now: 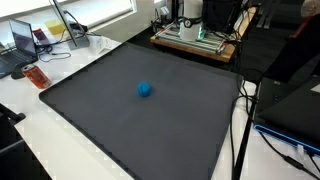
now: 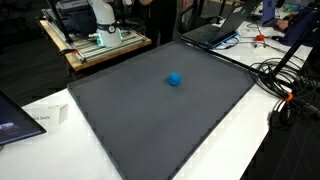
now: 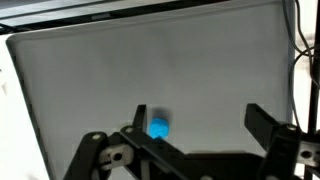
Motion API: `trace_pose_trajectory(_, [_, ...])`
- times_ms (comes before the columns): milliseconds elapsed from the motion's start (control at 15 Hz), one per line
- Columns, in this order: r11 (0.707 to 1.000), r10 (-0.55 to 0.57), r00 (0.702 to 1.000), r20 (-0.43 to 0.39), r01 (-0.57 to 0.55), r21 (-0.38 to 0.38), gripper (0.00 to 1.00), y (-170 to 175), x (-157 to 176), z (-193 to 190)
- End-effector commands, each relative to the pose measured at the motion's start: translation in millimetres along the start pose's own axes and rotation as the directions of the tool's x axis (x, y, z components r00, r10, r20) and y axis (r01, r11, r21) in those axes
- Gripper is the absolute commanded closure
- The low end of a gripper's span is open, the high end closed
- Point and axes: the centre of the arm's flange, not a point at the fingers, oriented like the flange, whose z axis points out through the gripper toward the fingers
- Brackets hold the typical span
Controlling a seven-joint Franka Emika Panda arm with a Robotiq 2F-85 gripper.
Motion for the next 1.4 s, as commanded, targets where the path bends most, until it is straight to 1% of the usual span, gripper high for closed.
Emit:
trace_pose_trajectory(0, [0.999, -0.035, 0.999, -0.011, 0.035, -0.022, 0.00, -2, 46, 11])
trace_pose_trajectory(67, [0.998, -0.051, 0.998, -0.021, 0.050, -0.029, 0.00, 0, 55, 17])
trace_pose_trajectory(333, [0.993, -0.116, 0.991, -0.063, 0.115, -0.015, 0.00, 7, 90, 38])
trace_pose_trajectory(600, [0.989, -0.148, 0.986, -0.071, 0.149, 0.014, 0.00, 11, 129, 55])
trace_pose_trajectory(933, [0.987, -0.160, 0.987, -0.014, 0.160, 0.023, 0.00, 11, 173, 78])
trace_pose_trajectory(1333, [0.981, -0.195, 0.979, 0.064, 0.194, 0.030, 0.00, -6, 219, 96])
